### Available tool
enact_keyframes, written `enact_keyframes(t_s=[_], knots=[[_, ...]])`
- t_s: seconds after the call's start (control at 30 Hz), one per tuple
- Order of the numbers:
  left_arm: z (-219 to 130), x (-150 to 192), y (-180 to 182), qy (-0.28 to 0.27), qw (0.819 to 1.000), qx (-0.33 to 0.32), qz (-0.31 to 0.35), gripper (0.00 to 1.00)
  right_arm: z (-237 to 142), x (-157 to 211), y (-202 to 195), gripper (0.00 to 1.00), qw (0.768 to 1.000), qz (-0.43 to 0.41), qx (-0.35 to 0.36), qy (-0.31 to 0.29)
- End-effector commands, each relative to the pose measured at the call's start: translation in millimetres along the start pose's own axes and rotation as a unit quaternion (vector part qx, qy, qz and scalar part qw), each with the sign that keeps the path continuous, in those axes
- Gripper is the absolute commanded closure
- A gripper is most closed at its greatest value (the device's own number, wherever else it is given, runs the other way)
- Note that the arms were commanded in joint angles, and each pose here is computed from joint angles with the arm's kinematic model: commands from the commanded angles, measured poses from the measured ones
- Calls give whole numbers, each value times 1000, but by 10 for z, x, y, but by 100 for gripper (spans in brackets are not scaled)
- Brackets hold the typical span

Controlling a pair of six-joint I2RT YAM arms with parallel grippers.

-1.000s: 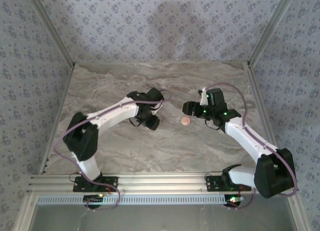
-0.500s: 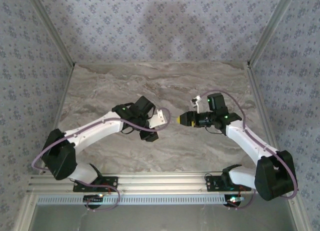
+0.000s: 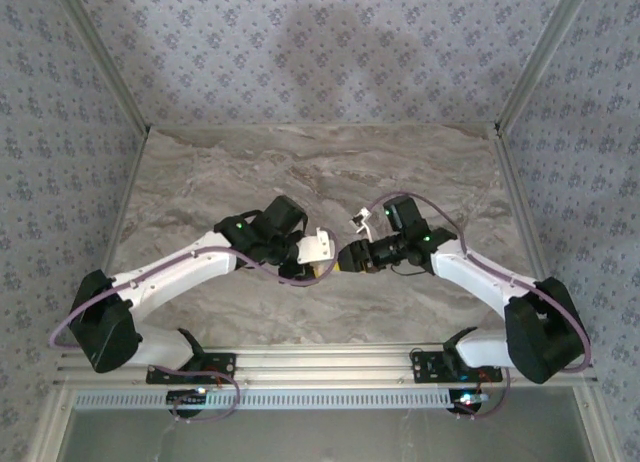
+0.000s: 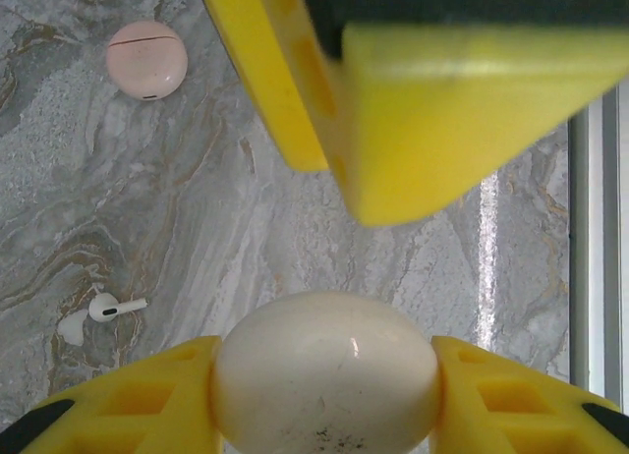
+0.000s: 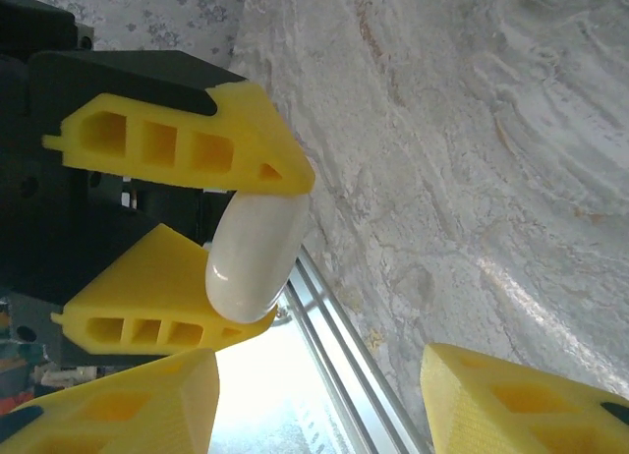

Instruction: Insert the wireless bluetooth earbuds into the charging case

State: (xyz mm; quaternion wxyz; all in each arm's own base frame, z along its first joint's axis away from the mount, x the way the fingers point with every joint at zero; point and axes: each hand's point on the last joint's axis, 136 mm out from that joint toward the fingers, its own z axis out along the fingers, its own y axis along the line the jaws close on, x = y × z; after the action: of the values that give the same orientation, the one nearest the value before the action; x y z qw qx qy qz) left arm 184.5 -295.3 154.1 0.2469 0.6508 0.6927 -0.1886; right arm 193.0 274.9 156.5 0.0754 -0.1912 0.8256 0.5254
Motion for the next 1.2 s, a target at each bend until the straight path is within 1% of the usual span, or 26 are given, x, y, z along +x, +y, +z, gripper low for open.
enact_keyframes(t_s=[0.0,0.3,0.57,0.73,0.9,0.97,1.07,1.17], knots=[[-81,-142,-49,-35,999,1,21,65,52,-72,152,42,999,-10,-30,5],[-99,-181,-83,-39,999,1,28,65,108,-122,254,45,998,-18,-55,7],[-98,-218,-104,-43,999,2,33,66,140,-154,323,51,997,-22,-71,11],[-101,-236,-100,-44,998,2,35,66,149,-158,344,56,997,-22,-75,12],[-112,-267,-84,-48,998,-2,37,66,150,-161,353,65,997,-24,-76,12],[-122,-283,-76,-50,998,-3,37,65,154,-153,346,67,997,-24,-74,13],[-133,-296,-66,-51,998,-6,37,65,161,-143,339,67,997,-24,-72,16],[-141,-311,-60,-53,998,-7,38,65,183,-119,337,61,997,-22,-69,25]])
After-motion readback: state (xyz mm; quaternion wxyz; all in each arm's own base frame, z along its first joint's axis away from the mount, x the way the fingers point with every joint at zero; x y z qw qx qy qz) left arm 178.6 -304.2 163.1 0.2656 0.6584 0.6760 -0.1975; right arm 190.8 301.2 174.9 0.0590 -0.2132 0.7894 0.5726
